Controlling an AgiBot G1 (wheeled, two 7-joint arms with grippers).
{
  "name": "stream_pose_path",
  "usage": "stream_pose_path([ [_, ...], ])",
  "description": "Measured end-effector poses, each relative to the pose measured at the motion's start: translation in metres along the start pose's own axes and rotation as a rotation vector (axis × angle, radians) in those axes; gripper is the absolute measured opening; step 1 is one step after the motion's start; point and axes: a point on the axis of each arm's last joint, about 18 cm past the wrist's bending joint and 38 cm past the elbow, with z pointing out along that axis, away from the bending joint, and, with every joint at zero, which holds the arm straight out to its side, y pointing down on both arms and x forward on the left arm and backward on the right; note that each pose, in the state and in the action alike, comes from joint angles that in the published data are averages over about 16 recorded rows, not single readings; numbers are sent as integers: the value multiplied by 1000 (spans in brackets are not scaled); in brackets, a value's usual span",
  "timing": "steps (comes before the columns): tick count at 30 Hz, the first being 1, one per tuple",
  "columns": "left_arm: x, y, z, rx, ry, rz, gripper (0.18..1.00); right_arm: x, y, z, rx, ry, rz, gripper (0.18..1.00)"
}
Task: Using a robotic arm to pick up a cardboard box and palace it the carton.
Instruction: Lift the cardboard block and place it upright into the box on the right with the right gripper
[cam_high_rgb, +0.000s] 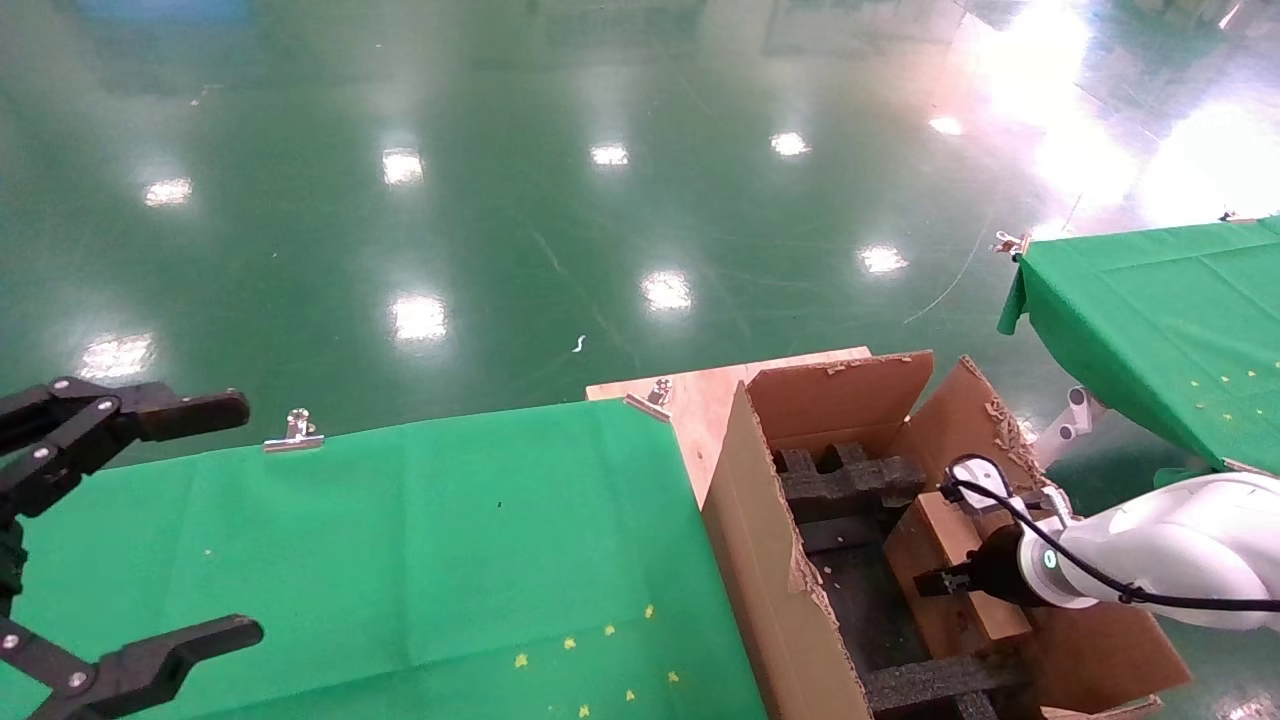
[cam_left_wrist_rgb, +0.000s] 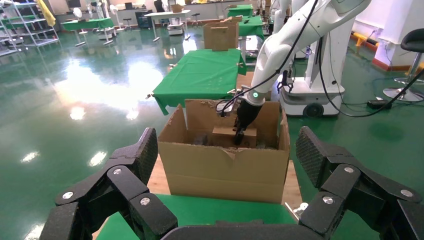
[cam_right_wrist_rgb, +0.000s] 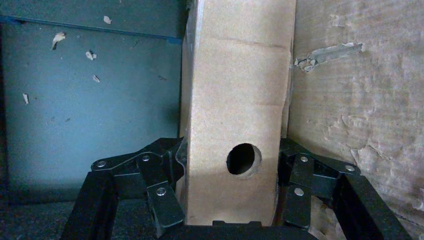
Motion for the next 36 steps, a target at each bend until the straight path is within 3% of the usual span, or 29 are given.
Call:
stream_pose_path([
  [13,0,0,0,0,0,0,1001,2,-4,-3,8,4,3,365],
  [25,0,0,0,0,0,0,1001,9,-30,-20,61,6,13,575],
  [36,0,0,0,0,0,0,1001,19,-93,-68,230,-16,23,817],
])
